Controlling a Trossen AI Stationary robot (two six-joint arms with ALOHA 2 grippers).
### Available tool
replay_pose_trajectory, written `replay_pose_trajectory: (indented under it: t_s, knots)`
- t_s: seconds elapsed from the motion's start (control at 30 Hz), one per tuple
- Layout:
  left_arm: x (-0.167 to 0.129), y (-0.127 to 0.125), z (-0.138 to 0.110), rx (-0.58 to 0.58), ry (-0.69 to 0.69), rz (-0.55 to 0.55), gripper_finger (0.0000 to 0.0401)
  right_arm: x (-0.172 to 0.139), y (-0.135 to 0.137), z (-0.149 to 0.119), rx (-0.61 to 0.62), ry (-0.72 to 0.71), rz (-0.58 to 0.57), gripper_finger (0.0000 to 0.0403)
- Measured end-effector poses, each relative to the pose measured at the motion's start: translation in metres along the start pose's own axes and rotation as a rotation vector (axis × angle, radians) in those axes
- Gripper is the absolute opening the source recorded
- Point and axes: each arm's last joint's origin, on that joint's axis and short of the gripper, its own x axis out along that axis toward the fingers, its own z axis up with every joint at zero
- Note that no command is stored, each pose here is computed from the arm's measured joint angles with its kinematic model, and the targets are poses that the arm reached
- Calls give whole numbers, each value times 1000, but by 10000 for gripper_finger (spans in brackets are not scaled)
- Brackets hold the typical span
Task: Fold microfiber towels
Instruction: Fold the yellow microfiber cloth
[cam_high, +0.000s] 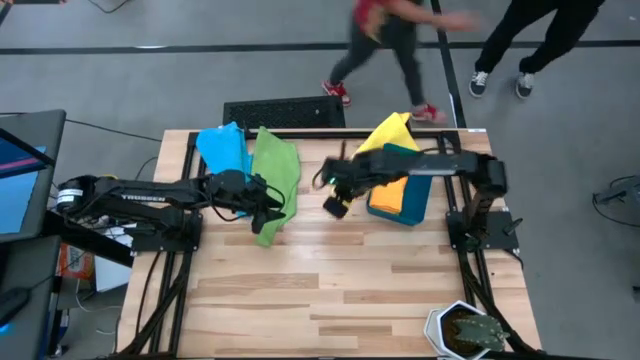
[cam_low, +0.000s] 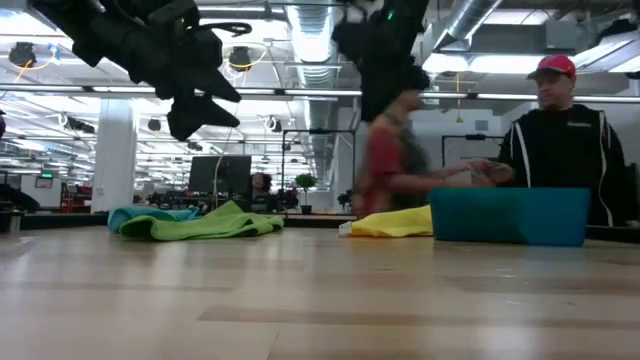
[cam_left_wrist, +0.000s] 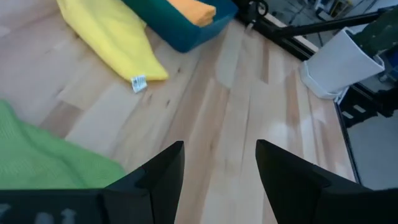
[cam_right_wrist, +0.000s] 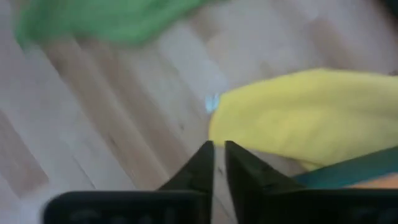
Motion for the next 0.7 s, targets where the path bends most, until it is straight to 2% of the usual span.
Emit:
replay_pose_trajectory:
  t_s: [0.23, 0.4, 0.57, 0.7]
  knots:
    - [0, -2, -1, -19, 2, -14, 192, 84, 18, -5, -95, 210, -53, 188]
    - [0, -2, -1, -32, 8, -22, 192, 128, 19, -7, -89, 292, -15, 235]
    - [0, -2, -2, -49, 23, -22, 192, 143, 17, -4, -63, 282, 0, 228]
    - [0, -1, -4, -54, 44, -2, 192, 146, 5, -4, -32, 326, -22, 171]
